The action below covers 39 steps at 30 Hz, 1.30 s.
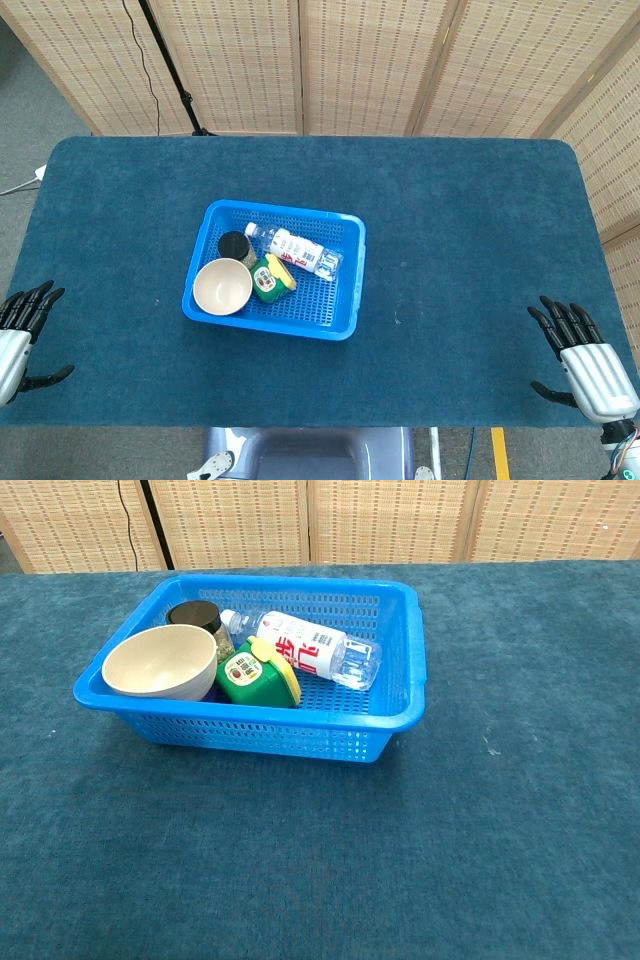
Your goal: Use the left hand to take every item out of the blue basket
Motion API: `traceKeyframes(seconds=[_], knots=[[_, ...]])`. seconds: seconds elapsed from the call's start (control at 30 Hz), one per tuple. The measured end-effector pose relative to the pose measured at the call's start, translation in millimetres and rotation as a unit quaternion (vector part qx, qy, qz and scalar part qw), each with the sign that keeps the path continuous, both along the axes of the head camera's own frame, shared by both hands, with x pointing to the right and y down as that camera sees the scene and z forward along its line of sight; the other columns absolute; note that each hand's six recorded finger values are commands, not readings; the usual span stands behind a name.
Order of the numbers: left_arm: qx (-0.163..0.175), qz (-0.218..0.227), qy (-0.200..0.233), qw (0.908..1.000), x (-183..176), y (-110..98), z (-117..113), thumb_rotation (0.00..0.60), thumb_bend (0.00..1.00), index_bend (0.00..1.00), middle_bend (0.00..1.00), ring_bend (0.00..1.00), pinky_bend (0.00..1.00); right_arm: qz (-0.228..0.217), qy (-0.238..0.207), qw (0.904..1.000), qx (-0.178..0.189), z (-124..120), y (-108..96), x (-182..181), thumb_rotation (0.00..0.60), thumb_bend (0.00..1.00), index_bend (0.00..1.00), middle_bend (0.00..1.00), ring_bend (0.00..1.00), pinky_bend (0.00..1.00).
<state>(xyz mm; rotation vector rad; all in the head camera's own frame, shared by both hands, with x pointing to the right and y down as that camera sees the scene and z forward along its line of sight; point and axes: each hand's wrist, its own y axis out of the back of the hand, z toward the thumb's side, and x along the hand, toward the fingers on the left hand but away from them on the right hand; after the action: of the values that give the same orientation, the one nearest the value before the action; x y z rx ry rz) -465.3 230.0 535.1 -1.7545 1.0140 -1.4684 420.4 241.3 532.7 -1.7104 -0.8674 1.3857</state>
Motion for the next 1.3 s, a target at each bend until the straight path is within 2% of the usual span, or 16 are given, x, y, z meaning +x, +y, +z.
traceKeyframes(seconds=[0.4, 0.53, 0.63, 0.83, 0.97, 1.3], knots=[[-0.009, 0.011, 0.011, 0.9998, 9, -8, 8, 0.6, 0.08, 0.0, 0.0, 0.0, 0.0, 0.005, 0.0, 1.0, 0.0, -2, 1, 3, 0.6, 0.0, 0.0, 0.0, 0.0, 0.0], [-0.008, 0.041, 0.034, 0.9986, 29, -25, 11, 0.6, 0.1, 0.0, 0.0, 0.0, 0.0, 0.004, -0.001, 1.0, -0.004, -1, 2, 3, 0.6, 0.0, 0.0, 0.0, 0.0, 0.0], [0.006, 0.08, 0.045, 0.9958, 51, -46, 10, 0.6, 0.1, 0.0, 0.0, 0.0, 0.0, 0.006, -0.001, 1.0, -0.004, -1, 1, 4, 0.6, 0.0, 0.0, 0.0, 0.0, 0.0], [0.025, 0.167, 0.043, 0.9847, 100, -83, 16, 0.6, 0.15, 0.0, 0.0, 0.0, 0.0, 0.014, -0.001, 0.9999, -0.001, -1, -3, 7, 0.6, 0.0, 0.0, 0.0, 0.0, 0.0], [0.03, 0.216, 0.022, 0.9756, 132, -103, 28, 0.6, 0.17, 0.0, 0.0, 0.0, 0.0, 0.019, 0.0, 0.9998, -0.003, 0, -4, 9, 0.6, 0.0, 0.0, 0.0, 0.0, 0.0], [0.031, 0.314, -0.075, 0.9459, 196, -122, 75, 0.6, 0.2, 0.0, 0.0, 0.0, 0.0, 0.033, 0.004, 0.9994, -0.004, 3, -10, 15, 0.6, 0.0, 0.0, 0.0, 0.0, 0.0]])
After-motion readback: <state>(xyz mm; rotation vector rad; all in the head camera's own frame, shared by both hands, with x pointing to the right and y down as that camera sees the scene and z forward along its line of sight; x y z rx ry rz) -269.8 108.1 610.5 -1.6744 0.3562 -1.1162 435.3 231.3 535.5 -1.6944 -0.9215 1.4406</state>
